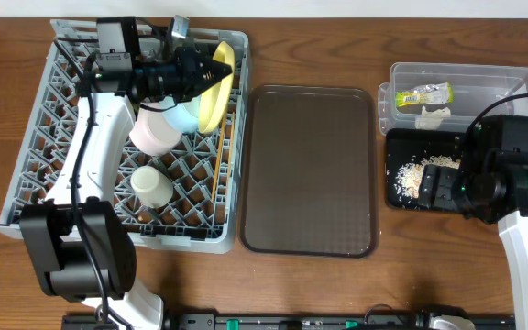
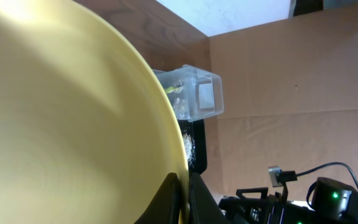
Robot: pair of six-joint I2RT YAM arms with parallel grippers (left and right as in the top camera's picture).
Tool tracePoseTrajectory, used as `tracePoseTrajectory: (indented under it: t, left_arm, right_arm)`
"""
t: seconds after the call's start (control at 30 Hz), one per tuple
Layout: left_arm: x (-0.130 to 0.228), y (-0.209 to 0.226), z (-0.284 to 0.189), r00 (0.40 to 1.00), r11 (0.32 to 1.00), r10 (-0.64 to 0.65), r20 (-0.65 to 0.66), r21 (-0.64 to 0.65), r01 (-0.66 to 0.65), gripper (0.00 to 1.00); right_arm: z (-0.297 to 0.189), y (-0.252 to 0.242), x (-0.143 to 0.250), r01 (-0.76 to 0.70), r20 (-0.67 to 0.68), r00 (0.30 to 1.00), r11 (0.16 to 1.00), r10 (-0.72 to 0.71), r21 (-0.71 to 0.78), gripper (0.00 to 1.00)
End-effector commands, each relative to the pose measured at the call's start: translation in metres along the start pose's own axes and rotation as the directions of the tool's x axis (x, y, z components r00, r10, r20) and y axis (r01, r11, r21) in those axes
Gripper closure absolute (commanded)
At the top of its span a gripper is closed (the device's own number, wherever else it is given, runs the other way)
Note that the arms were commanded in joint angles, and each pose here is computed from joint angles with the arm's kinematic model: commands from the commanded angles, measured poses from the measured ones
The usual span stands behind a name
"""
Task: Sort waste into correct bins and load items into the dishwasher
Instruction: 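Lift the yellow plate and stand it upright in the rack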
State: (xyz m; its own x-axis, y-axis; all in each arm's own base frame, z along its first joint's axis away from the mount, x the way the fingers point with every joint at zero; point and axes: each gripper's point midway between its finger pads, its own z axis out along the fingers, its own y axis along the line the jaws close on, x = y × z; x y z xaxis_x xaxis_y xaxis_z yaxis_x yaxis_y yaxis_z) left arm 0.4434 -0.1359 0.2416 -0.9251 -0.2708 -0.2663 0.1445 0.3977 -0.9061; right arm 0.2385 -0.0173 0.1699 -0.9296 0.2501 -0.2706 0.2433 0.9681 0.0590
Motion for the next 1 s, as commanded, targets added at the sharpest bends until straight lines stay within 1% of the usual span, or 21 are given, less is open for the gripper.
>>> tracePoseTrajectory:
  t: [0.0,0.1,0.33,0.63,0.77,0.87,0.93,0.97]
  left_arm:
    - [-0.001,-0.009,0.0,0.999,0.996,-0.027,-0.031,0.079,0.03,0.94]
    - [-0.003,-0.019,-0.001,0.999,0.992,-0.013,-0.035,0.123,0.017,0.94]
    - [-0.007,-0.03,-0.004,1.0,0.99,-0.018,-0.024,0.143,0.021,0.94]
    - [-0.008,-0.025,-0.003,1.0,0.993,-0.027,-0.013,0.118,0.029,0.94]
    - [-0.002,-0.004,-0.002,0.999,0.999,-0.04,-0.002,0.025,0.04,0.94]
    - [0.007,0.025,-0.003,0.999,0.992,-0.052,0.002,-0.114,0.052,0.94]
    - [0.011,0.039,-0.005,0.999,0.982,-0.046,0.003,-0.183,0.046,0.94]
    - [0.012,0.042,-0.006,0.999,0.978,-0.036,0.001,-0.204,0.036,0.87]
  right_arm:
    - [-0.001,0.0,0.0,-0.016,0.003,1.0,1.0,0.016,-0.007,0.11]
    - [-0.001,0.0,0.0,-0.016,0.003,1.0,1.0,0.016,-0.007,0.11]
    - [-0.001,0.0,0.001,-0.017,0.0,1.0,1.0,0.017,-0.006,0.11]
    - [-0.001,0.0,0.001,-0.017,0.0,1.0,1.0,0.017,-0.006,0.11]
    - [-0.001,0.0,0.002,-0.017,-0.003,1.0,1.0,0.017,-0.006,0.11]
    - [-0.001,0.0,0.002,-0.017,-0.004,1.0,1.0,0.017,-0.006,0.11]
    - [-0.001,0.0,0.002,-0.017,-0.004,1.0,1.0,0.017,-0.006,0.11]
    - [-0.001,0.0,0.002,-0.017,-0.004,1.0,1.0,0.017,-0.006,0.11]
